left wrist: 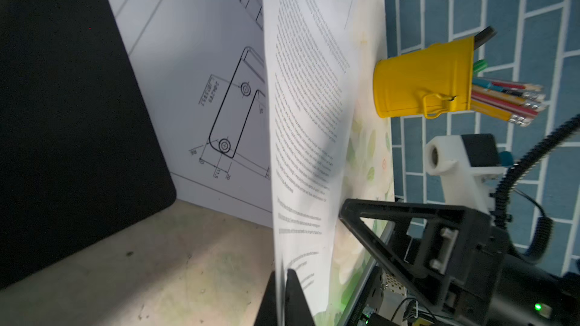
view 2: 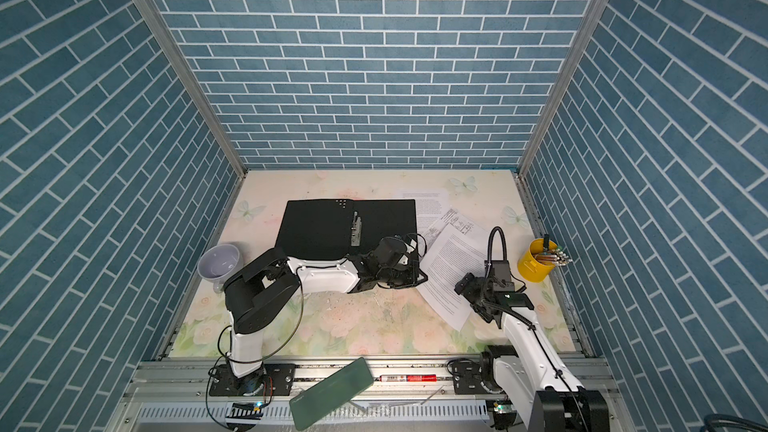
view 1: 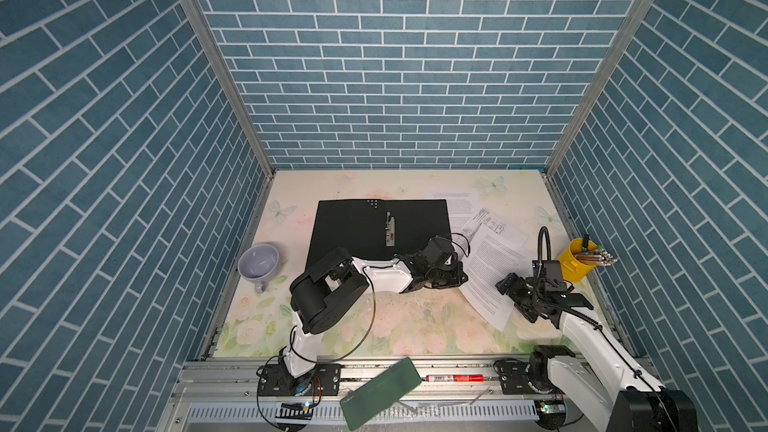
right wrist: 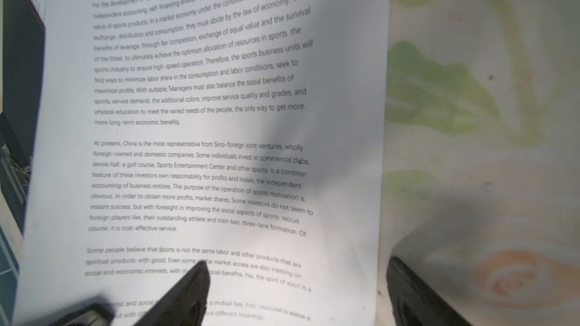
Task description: Put the files into the folder
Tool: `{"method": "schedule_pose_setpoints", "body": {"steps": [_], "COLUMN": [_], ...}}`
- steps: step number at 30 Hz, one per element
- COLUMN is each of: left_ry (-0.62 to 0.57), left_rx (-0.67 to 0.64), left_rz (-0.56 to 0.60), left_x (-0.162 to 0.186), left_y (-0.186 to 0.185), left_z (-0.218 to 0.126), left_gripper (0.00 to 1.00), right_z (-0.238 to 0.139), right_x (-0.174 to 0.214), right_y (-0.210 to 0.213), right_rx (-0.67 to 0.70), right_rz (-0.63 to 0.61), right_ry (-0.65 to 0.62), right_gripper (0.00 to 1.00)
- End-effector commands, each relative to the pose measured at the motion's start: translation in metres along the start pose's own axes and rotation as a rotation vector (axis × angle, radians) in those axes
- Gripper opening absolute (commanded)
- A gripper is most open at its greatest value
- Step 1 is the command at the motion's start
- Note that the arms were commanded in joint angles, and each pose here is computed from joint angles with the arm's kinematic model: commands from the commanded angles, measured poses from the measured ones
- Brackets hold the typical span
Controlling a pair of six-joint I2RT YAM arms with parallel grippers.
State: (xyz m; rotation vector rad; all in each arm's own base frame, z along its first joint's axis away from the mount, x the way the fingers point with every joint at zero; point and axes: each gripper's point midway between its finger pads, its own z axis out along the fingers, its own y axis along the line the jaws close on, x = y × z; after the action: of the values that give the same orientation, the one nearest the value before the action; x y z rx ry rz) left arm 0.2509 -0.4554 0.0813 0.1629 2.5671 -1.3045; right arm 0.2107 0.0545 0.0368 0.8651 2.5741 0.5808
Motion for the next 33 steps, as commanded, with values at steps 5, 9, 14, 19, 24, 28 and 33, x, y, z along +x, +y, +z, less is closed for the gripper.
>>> {"method": "schedule_pose_setpoints", "body": {"steps": [5,9,14,19,24,28,33], "left_ry": [-0.171,-0.204,-0.260,-0.297,-0.331,-0.353,-0.367], "left_rx": [0.091,0.098,0.145,0.145,0.153,0.177,0.234], "left_rz": [0.012,0.009,-0.017,-0.027,-0.059,-0.086,-0.141], "left_x": [-0.049,-0.057,-0.067,-0.074,-0.081,-0.086,-0.089], "left_y": [-0.026,-0.026,-0.031,-0.030,-0.029,-0.033,-0.036], "left_z": [-0.037,-0.043,-0.050,-0.055,-0.060,-0.062,-0.059], "left_gripper": [0.08,0.05,0.03,0.01,0.00,0.00,0.00], "right_z": [-0.009,-0.010,-0.014,-0.015,-0.011,-0.007,-0.003], "right_x": [-0.017,-0.025,-0.031,-0.032,-0.029,-0.028,-0.029], "right_y": [0.041,0.054,0.068,0.068,0.064,0.061,0.070], "right_rx": [-0.129,-0.168,-0.221,-0.227,-0.234,-0.270,-0.356], "right_rz": [-0.048,-0.048,-0.035,-0.034,-0.011,0.028,0.056], "right_ry": [-0.001,-0.007,-0.016,-0.025,-0.019,-0.022,-0.020], "right_gripper": [0.89,0.89,0.89,0.89,0.89,0.89,0.89]}}
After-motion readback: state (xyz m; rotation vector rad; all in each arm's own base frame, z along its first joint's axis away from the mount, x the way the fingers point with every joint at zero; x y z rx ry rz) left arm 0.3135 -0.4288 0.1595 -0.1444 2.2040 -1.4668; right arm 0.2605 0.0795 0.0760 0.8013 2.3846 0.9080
